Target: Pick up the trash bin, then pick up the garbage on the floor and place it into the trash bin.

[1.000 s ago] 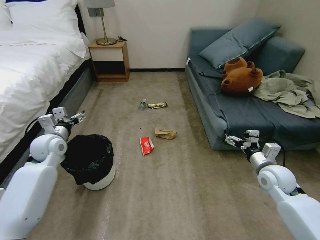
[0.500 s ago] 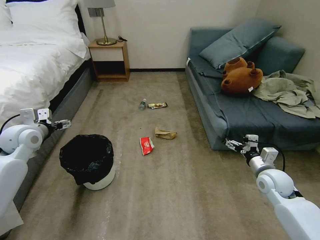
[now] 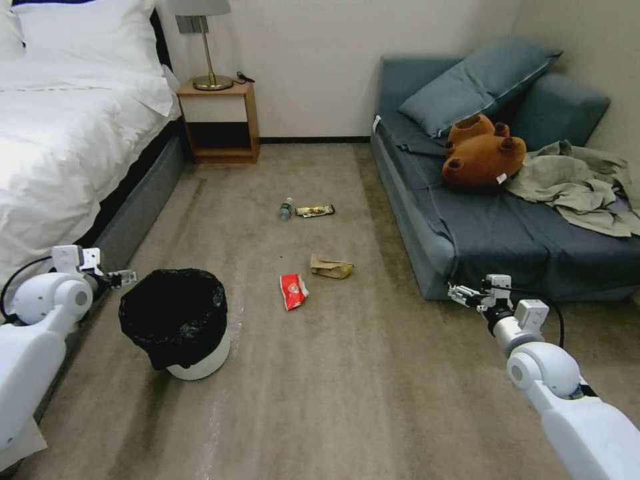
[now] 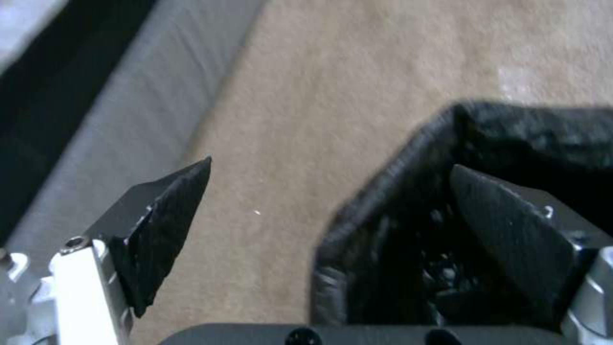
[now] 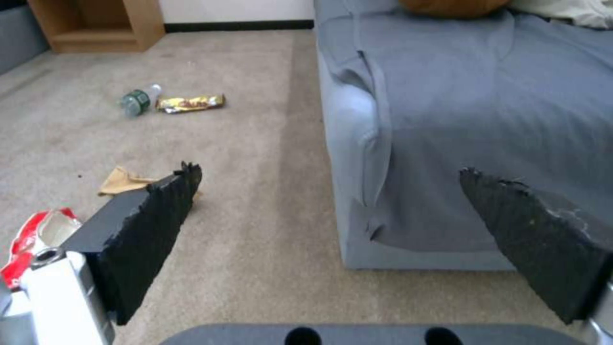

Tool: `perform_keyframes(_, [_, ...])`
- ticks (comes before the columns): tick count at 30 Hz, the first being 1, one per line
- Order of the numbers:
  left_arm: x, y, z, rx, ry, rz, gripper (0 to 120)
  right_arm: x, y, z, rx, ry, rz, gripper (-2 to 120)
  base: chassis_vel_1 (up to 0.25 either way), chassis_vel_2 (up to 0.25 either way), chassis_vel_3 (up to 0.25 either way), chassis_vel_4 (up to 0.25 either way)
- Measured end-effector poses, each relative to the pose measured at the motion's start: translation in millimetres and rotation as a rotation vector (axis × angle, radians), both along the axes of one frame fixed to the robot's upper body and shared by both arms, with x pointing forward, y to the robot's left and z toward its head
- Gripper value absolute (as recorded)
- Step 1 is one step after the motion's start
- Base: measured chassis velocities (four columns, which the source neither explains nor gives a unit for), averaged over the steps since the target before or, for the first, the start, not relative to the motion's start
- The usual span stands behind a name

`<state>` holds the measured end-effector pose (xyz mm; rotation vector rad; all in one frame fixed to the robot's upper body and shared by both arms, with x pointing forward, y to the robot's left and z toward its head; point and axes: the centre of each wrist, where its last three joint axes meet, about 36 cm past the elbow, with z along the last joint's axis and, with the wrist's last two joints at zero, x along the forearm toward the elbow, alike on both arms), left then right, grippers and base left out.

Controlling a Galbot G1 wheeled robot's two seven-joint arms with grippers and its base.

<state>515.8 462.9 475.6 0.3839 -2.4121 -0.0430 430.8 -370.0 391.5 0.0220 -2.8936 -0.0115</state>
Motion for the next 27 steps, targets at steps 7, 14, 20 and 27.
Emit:
perform_keyframes(7, [9.7, -7.2, -30.7, -0.014, 0.044, 0.001, 100, 0, -4, -7, -0.007, 0.008, -0.009, 100, 0.000, 0.000, 0.000, 0.000])
perform_keyframes(14, [17.6, -10.5, -60.0, -0.023, 0.091, 0.020, 100, 2, -5, -7, -0.006, 0.008, -0.012, 100, 0.000, 0.000, 0.000, 0.000])
perform_keyframes(20, [21.7, -13.0, -73.8, -0.040, 0.115, 0.024, 97, 8, -1, -7, 0.002, 0.006, -0.003, 100, 0.000, 0.000, 0.000, 0.000])
perform_keyframes(27, [20.8, -9.9, -81.9, -0.055, 0.120, 0.027, 68, 12, 1, -6, 0.017, 0.007, 0.003, 100, 0.000, 0.000, 0.000, 0.000])
